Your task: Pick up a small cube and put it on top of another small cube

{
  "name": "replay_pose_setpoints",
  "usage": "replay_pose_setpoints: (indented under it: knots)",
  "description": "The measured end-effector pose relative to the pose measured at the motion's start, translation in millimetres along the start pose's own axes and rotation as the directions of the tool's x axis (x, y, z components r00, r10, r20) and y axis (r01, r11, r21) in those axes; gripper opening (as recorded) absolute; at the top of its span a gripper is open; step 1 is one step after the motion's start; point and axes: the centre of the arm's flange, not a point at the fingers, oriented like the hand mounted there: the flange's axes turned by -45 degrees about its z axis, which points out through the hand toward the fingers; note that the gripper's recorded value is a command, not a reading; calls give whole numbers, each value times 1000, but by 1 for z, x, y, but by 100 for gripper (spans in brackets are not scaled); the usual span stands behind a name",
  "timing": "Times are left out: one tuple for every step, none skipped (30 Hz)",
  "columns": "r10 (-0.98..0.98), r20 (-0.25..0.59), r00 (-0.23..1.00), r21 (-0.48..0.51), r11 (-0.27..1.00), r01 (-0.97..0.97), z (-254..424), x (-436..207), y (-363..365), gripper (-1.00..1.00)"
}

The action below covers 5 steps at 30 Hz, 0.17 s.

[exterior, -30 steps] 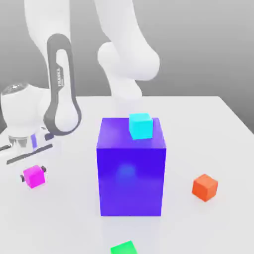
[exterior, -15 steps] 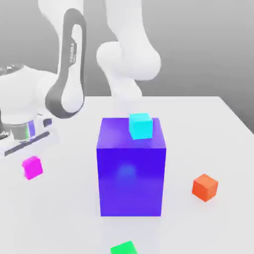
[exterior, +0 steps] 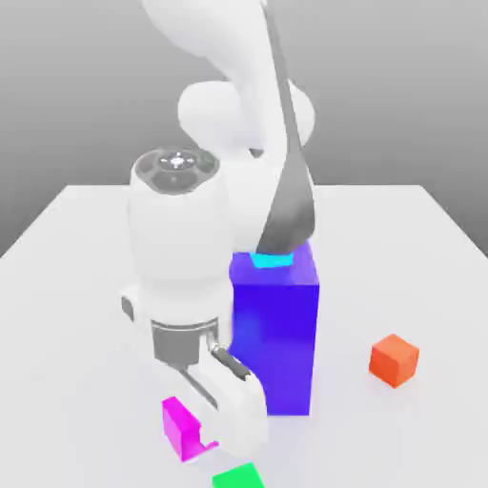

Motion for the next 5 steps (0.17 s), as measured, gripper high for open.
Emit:
replay_pose_setpoints:
  knots:
    - [0, 0, 1000, 0, 1000, 0, 0, 0, 0, 100]
    - [0, 0, 1000, 0, 1000, 0, 0, 0, 0, 100]
    - [0, 0, 1000, 0, 1000, 0, 0, 0, 0, 100]
    - [0, 0, 1000, 0, 1000, 0, 0, 0, 0, 100]
    - [0, 0, 1000, 0, 1000, 0, 0, 0, 0, 100]
